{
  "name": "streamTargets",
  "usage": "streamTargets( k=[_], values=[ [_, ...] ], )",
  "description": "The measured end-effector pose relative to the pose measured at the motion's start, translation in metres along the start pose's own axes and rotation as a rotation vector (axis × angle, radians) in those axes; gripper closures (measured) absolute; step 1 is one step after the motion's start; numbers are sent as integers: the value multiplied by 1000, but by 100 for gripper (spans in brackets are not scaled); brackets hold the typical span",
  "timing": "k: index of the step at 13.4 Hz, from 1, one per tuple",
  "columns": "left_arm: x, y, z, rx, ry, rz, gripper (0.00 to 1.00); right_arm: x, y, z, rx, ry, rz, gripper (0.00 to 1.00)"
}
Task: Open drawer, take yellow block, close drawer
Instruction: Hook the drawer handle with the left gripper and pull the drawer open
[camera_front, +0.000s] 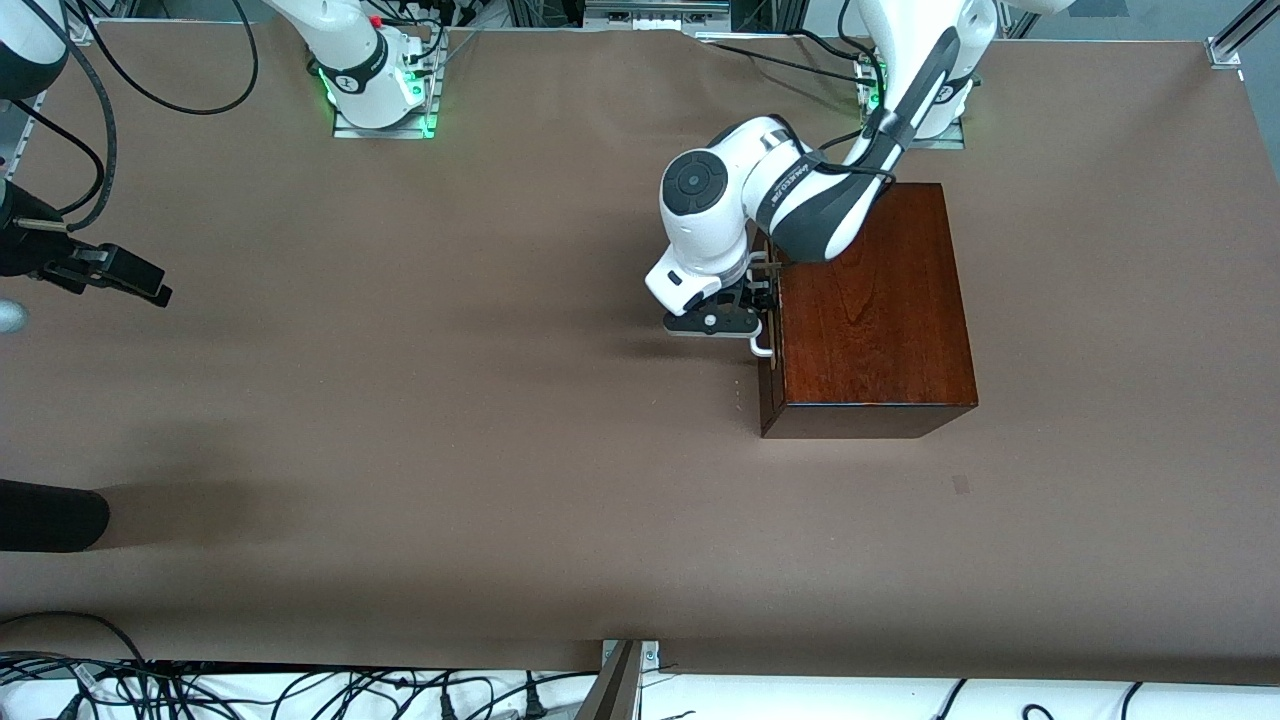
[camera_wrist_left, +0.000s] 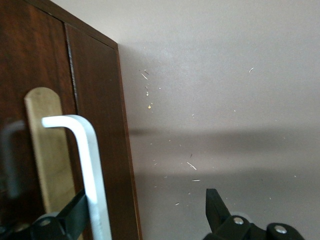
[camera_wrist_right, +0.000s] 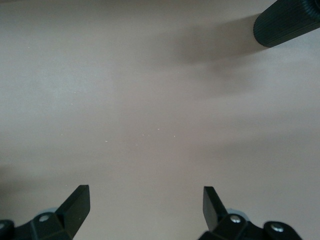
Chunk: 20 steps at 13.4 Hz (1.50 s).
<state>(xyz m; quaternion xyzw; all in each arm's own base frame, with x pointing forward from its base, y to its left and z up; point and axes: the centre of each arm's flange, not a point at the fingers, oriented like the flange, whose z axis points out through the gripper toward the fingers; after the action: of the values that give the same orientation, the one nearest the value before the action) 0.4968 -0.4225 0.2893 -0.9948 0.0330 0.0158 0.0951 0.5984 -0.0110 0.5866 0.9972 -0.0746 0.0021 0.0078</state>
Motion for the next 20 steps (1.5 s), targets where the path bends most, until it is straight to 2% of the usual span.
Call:
streamTargets(
  k=[10,14,20],
  values=[
    [-2,6,6,-1,0,-55,0,0,0,0,0,0,0,0],
    [-23,41,7,4,15,-74,0,0,0,0,0,0,-1,0],
    [-26,82,-2,-22,59,-95,0,0,0,0,0,0,-1,0]
  ],
)
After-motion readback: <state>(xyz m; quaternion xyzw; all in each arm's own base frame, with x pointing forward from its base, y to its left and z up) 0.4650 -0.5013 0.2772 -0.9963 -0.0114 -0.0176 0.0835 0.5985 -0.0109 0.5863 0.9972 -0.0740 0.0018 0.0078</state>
